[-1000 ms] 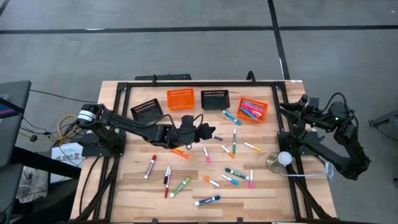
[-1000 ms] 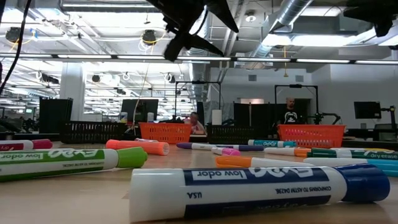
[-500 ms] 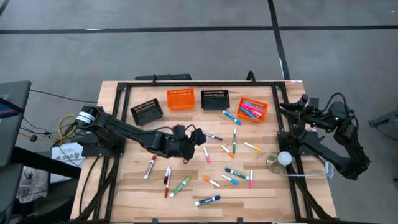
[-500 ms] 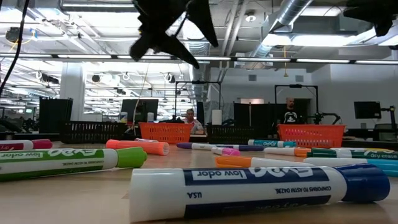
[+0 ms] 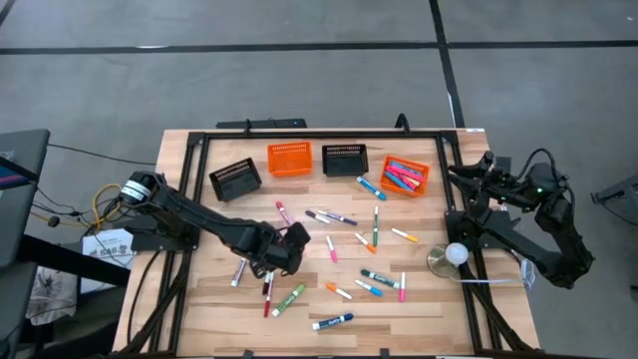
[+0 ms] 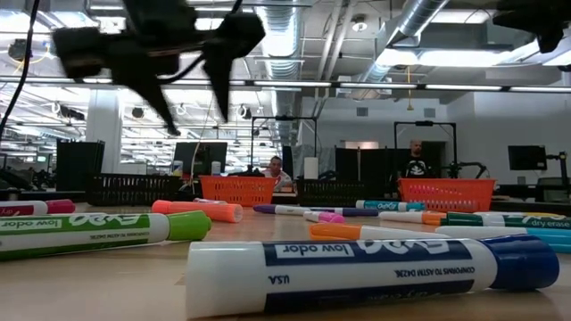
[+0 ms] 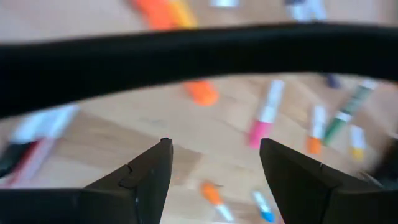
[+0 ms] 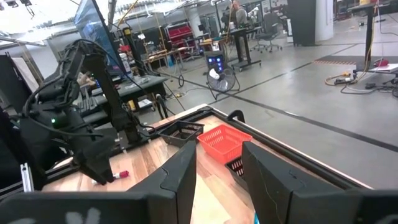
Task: Pick & Place Markers
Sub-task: Put the orange marker into the right orange bin
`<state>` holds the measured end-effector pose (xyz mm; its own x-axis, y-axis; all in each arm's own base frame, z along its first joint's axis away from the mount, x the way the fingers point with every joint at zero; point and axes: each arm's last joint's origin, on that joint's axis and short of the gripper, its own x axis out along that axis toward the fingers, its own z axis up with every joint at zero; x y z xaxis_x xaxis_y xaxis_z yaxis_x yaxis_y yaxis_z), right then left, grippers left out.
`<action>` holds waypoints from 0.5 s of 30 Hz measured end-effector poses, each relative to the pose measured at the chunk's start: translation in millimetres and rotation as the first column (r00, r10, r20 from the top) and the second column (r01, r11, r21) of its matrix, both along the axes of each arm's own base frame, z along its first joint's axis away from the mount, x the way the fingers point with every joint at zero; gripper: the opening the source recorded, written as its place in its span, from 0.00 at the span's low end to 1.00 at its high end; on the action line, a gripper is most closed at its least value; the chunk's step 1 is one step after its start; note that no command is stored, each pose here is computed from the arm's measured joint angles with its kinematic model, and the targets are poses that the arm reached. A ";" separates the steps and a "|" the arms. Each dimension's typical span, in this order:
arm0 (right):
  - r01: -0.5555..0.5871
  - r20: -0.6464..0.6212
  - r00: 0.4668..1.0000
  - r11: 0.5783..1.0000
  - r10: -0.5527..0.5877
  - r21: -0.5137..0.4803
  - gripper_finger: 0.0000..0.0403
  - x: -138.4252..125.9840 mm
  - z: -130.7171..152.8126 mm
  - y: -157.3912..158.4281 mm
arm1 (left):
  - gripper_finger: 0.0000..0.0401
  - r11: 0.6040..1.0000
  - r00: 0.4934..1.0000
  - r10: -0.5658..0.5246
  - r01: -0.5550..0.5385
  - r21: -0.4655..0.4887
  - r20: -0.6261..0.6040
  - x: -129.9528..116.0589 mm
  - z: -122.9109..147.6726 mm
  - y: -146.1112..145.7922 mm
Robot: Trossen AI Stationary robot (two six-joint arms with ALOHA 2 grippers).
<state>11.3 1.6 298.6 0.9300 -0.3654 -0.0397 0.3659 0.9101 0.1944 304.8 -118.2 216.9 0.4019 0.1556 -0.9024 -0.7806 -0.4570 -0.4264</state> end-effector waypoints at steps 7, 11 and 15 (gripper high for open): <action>0.000 0.000 1.000 1.000 0.000 0.000 0.29 -0.1 0.1 0.0 | 0.60 0.998 0.998 0.046 -0.047 -0.033 -0.032 7.3 -4.1 5.0; 0.000 0.000 1.000 1.000 0.000 0.001 0.29 -0.1 0.0 0.0 | 0.60 0.997 0.995 0.077 -0.078 -0.025 -0.064 15.8 -14.7 11.2; 0.000 0.000 1.000 1.000 0.000 0.001 0.29 -0.1 0.0 0.0 | 0.60 0.992 0.989 0.118 -0.121 -0.024 -0.086 24.0 -27.6 18.8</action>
